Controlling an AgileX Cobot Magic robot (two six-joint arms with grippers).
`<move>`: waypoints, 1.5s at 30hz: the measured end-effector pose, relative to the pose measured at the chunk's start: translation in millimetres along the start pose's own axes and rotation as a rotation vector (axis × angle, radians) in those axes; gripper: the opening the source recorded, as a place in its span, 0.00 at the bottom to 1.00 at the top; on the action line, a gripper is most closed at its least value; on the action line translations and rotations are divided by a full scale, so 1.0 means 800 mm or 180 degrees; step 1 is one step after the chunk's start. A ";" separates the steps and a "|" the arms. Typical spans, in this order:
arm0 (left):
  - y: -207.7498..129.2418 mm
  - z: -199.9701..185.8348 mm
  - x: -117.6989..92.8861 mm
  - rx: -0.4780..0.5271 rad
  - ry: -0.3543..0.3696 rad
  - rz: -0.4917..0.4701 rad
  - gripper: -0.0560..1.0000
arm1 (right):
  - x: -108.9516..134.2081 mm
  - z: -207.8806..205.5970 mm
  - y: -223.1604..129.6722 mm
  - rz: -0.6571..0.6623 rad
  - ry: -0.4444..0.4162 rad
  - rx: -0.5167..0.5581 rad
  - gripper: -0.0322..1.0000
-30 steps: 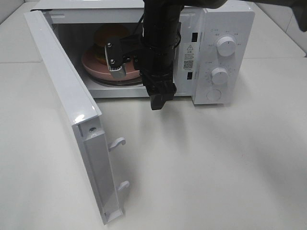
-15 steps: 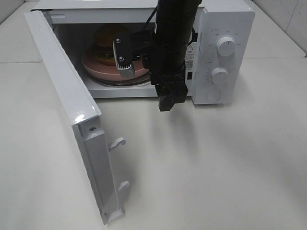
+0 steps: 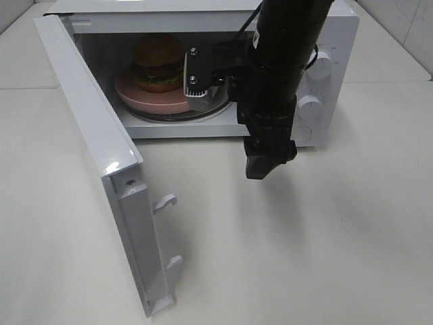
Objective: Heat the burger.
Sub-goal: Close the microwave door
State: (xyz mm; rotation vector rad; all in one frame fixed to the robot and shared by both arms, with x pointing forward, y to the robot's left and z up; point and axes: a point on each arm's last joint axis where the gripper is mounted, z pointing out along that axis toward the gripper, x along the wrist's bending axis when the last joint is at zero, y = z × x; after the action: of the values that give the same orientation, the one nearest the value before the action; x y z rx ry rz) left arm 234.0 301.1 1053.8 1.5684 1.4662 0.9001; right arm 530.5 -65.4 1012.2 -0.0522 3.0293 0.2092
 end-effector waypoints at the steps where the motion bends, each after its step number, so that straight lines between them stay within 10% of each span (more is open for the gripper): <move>1: 0.000 0.000 0.000 0.0000 0.0000 0.0000 0.99 | 0.000 0.000 0.000 0.0000 0.0000 0.0000 0.89; 10: 0.000 0.000 0.000 0.0000 0.0000 0.0000 0.99 | 0.036 -0.019 -0.023 0.0364 -0.0116 -0.0163 0.89; 22: 0.000 0.000 0.000 0.0000 0.0000 0.0000 0.99 | 0.074 -0.031 -0.080 0.2032 -0.0187 -0.0263 0.89; 45: 0.000 0.000 0.000 0.0000 0.0000 0.0000 0.99 | 0.042 -0.045 -0.263 0.4832 -0.0652 0.0018 0.89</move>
State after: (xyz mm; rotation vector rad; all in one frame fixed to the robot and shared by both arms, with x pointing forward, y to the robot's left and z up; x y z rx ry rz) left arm 234.0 301.1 1053.8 1.5684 1.4662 0.9001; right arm 502.0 -279.7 1015.5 2.0257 2.1652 0.2523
